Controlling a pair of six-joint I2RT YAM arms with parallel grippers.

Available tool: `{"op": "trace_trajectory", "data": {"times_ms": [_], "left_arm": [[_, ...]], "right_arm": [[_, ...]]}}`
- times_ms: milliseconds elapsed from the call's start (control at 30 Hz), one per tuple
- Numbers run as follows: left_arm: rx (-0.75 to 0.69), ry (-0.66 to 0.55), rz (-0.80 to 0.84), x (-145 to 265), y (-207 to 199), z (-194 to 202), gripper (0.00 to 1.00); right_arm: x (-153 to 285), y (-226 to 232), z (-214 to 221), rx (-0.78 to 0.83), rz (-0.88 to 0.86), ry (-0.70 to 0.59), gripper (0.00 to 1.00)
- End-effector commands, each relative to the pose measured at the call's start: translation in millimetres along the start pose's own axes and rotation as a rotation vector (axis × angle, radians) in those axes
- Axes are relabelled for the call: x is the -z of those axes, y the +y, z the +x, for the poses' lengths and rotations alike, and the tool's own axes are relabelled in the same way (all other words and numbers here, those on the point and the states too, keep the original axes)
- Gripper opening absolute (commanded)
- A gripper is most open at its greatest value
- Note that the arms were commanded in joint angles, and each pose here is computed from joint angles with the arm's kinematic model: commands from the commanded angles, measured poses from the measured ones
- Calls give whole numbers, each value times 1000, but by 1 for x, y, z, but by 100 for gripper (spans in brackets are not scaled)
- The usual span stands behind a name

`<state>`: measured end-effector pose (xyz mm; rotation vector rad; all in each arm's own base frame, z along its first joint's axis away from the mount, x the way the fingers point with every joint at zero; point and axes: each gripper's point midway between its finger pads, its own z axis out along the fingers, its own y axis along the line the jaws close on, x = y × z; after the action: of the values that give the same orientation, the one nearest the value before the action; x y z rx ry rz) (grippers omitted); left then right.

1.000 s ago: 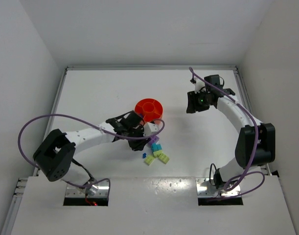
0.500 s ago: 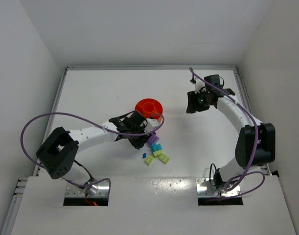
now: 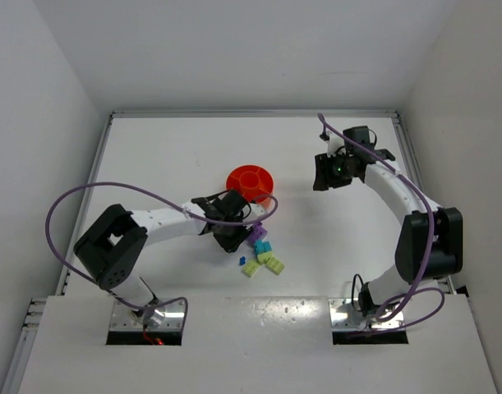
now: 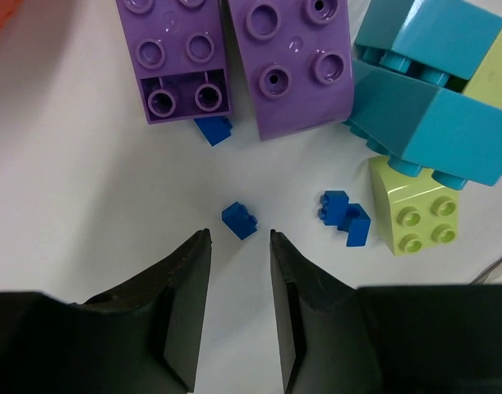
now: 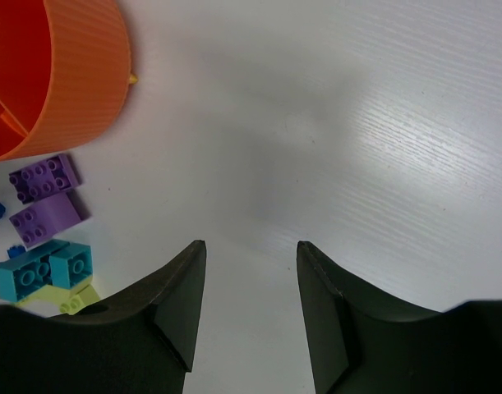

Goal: Sort the legos into containers by color

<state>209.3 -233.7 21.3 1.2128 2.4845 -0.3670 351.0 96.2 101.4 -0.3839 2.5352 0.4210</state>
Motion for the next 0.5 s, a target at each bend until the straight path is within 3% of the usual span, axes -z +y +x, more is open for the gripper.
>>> {"op": "trace_trajectory", "data": {"times_ms": [0,467], "left_arm": [[-5,-6,-7,4,-1,-12,41],[1,40,16,-7,-4,-6,42]], "right_arm": [[11,2,-11,5,6,-54,49],[11,2,-11,5,6,-54,49]]}}
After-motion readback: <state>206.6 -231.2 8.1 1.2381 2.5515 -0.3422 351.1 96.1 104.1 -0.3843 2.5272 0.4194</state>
